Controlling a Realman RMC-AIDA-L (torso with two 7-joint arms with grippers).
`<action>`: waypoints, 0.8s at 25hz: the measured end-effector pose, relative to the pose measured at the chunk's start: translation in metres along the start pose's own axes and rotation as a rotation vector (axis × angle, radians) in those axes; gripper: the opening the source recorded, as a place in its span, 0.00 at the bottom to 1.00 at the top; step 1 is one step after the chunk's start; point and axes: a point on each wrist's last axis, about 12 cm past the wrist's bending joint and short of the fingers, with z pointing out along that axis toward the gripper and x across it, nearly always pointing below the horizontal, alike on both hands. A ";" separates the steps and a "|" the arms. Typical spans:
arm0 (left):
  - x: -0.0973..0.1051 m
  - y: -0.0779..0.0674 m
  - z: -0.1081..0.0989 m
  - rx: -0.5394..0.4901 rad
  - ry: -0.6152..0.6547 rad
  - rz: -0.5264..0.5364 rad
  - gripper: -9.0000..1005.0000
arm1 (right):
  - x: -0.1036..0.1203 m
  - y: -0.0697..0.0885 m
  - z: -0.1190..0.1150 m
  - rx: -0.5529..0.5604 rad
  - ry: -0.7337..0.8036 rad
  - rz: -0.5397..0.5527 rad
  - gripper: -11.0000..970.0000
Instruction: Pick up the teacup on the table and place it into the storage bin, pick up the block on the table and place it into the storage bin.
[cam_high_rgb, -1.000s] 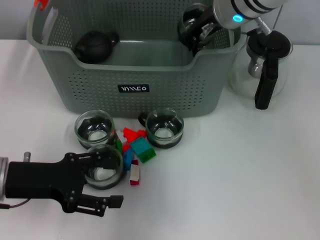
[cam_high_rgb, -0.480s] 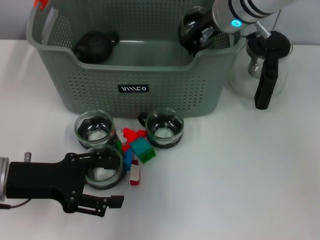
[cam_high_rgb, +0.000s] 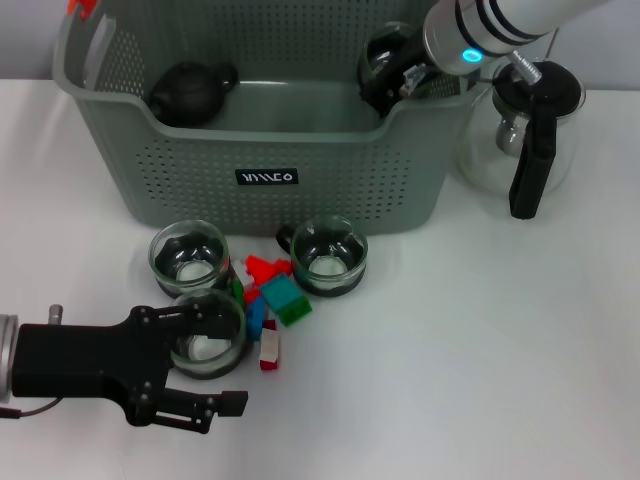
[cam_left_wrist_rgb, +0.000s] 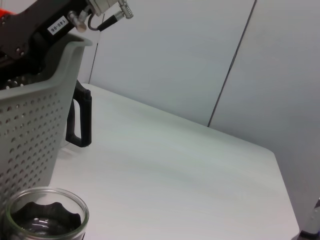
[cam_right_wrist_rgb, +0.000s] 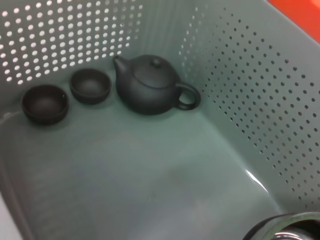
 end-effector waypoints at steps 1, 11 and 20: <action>0.000 0.000 0.000 0.000 0.000 0.000 0.93 | 0.000 0.000 0.000 0.000 0.001 0.000 0.17; 0.001 -0.001 -0.001 -0.002 0.000 -0.003 0.93 | 0.000 -0.001 -0.001 0.003 -0.004 0.000 0.20; 0.001 -0.001 -0.001 -0.002 0.000 -0.007 0.93 | -0.004 -0.001 -0.003 0.005 -0.018 -0.005 0.23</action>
